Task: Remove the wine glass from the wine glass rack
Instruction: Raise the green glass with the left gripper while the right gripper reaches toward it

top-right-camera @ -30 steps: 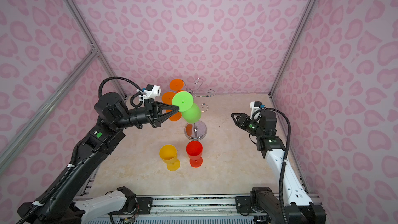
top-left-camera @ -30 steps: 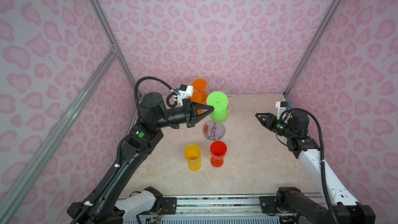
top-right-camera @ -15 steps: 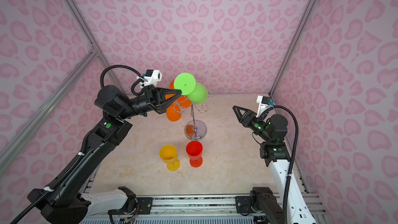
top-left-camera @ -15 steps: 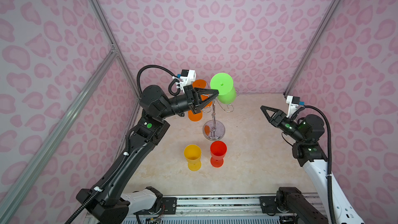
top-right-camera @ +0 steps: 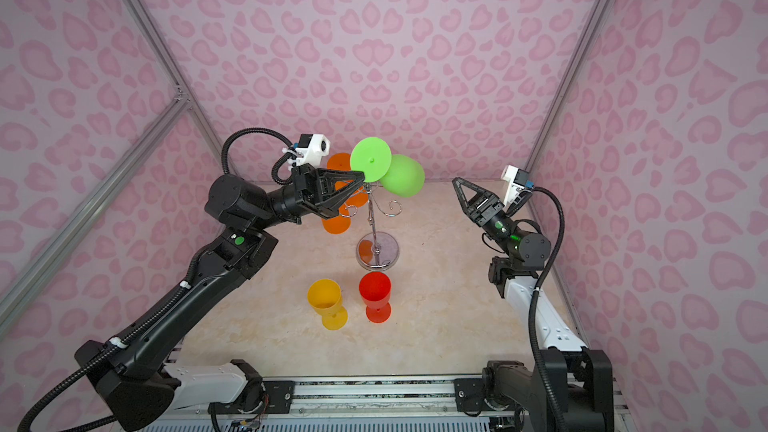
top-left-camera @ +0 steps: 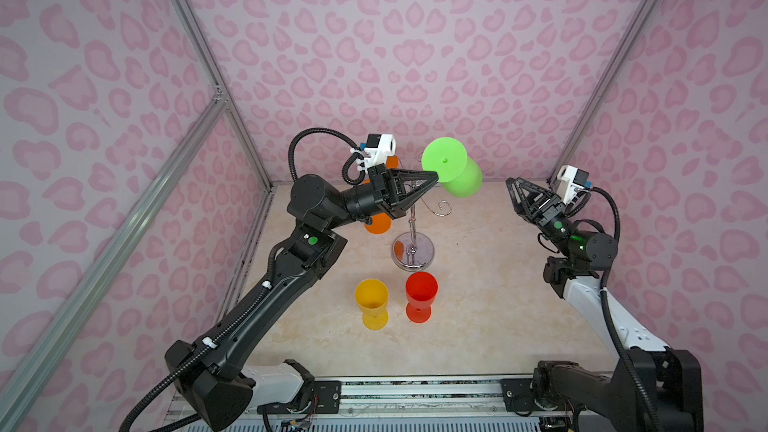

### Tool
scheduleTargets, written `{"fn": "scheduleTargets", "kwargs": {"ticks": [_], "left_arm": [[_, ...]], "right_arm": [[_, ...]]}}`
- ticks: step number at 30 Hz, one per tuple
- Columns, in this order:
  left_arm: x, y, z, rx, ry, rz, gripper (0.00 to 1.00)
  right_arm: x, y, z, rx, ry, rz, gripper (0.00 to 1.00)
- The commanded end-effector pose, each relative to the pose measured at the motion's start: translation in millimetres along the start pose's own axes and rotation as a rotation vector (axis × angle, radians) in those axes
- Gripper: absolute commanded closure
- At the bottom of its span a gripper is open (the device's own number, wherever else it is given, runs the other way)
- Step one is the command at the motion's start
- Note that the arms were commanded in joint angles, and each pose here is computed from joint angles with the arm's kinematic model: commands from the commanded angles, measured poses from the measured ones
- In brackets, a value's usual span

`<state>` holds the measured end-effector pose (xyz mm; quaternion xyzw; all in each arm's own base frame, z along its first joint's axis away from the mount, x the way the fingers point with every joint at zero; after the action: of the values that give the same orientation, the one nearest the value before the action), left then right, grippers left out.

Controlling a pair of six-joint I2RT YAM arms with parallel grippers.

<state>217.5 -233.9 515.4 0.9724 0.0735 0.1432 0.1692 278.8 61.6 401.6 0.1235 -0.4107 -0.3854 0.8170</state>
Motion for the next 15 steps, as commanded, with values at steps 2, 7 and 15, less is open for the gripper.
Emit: {"fn": "scheduleTargets", "kwargs": {"ticks": [2,7,15], "left_arm": [[-0.2,1.7,-12.8,-0.104,0.054,-0.001,0.98],[3.6,5.1,-13.0,-0.142,0.058,0.001,0.98],[10.4,12.3,-6.1,-0.165,0.031,0.013,0.98]], "right_arm": [[-4.6,10.1,33.6,0.204,-0.071,0.026,0.34],[-13.3,26.0,36.9,0.25,-0.062,0.08,0.35],[-25.7,38.4,27.7,0.262,-0.027,0.119,0.37]]}}
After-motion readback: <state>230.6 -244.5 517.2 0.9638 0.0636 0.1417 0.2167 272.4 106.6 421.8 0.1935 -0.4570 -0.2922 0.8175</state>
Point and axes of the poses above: each gripper's point midway between its finger pads, its own y axis out along the fingers, its own z axis along the line the jaws close on, x = y × z, the point moved 8 cm from there along -y, back along the fingers, and after that the axes turned 5 degrees about -y, right-handed, at the moved point
